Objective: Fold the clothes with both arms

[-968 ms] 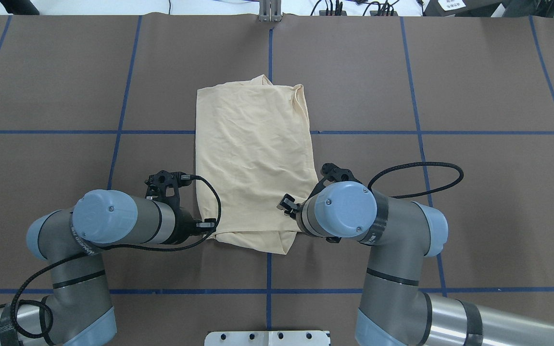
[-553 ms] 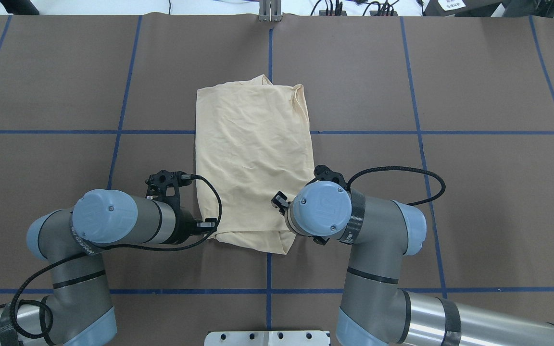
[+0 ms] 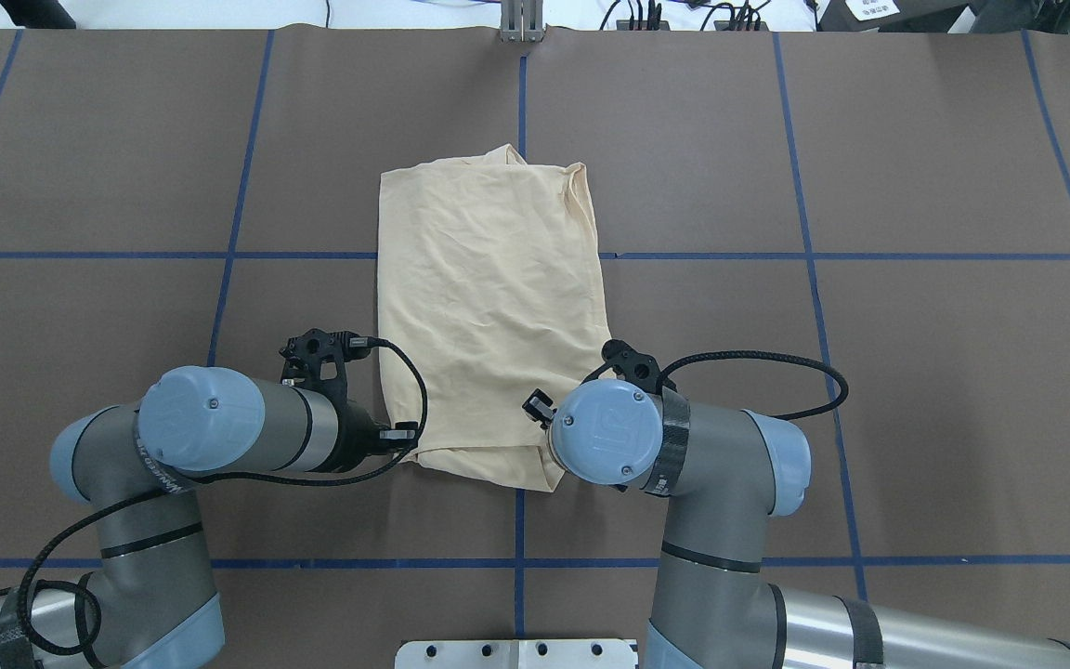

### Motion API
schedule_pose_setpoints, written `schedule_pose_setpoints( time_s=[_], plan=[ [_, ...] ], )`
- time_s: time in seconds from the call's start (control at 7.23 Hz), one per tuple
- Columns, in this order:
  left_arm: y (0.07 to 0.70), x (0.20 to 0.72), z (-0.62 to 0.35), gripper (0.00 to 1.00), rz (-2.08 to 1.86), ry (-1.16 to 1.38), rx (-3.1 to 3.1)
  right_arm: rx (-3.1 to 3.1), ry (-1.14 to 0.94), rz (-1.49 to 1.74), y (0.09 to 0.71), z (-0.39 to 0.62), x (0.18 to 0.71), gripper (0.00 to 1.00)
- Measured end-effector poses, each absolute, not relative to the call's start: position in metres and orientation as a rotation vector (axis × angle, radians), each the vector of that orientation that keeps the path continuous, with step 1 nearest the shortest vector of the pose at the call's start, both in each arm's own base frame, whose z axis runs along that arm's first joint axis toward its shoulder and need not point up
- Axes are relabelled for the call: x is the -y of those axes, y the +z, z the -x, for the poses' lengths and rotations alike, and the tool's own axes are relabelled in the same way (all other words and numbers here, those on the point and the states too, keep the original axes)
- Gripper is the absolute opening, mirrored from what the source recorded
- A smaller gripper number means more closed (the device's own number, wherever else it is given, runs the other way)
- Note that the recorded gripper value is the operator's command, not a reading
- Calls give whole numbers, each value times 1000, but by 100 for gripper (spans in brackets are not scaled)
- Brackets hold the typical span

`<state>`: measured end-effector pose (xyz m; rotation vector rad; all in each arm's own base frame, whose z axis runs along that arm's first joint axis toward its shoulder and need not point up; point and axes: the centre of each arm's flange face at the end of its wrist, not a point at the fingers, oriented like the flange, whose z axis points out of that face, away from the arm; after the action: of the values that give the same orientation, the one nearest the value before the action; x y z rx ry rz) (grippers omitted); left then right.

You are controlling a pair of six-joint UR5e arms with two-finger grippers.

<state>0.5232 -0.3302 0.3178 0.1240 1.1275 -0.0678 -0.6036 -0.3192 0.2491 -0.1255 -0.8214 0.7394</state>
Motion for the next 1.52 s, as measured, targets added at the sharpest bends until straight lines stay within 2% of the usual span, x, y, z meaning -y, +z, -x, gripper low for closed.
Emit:
schedule_pose_setpoints(
  time_s=[0.14,0.28,0.41,0.55,0.69,1.52],
  plan=[
    [318,330,-523,0,-124,-67,-1127,822,740,126,249,605,318,53],
    [318,330,-522,0,-124,-66,-1128,820,741,126,250,607,319,48],
    [318,329,-521,0,-124,-66,-1129,817,741,126,251,609,319,46],
    [317,329,-521,0,-125,-65,-1130,817,741,126,251,610,319,30],
    [317,329,-520,0,-125,-65,-1130,818,741,126,250,611,320,0],
    [312,328,-517,0,-129,-62,-1140,830,745,128,243,610,320,0]
  ],
)
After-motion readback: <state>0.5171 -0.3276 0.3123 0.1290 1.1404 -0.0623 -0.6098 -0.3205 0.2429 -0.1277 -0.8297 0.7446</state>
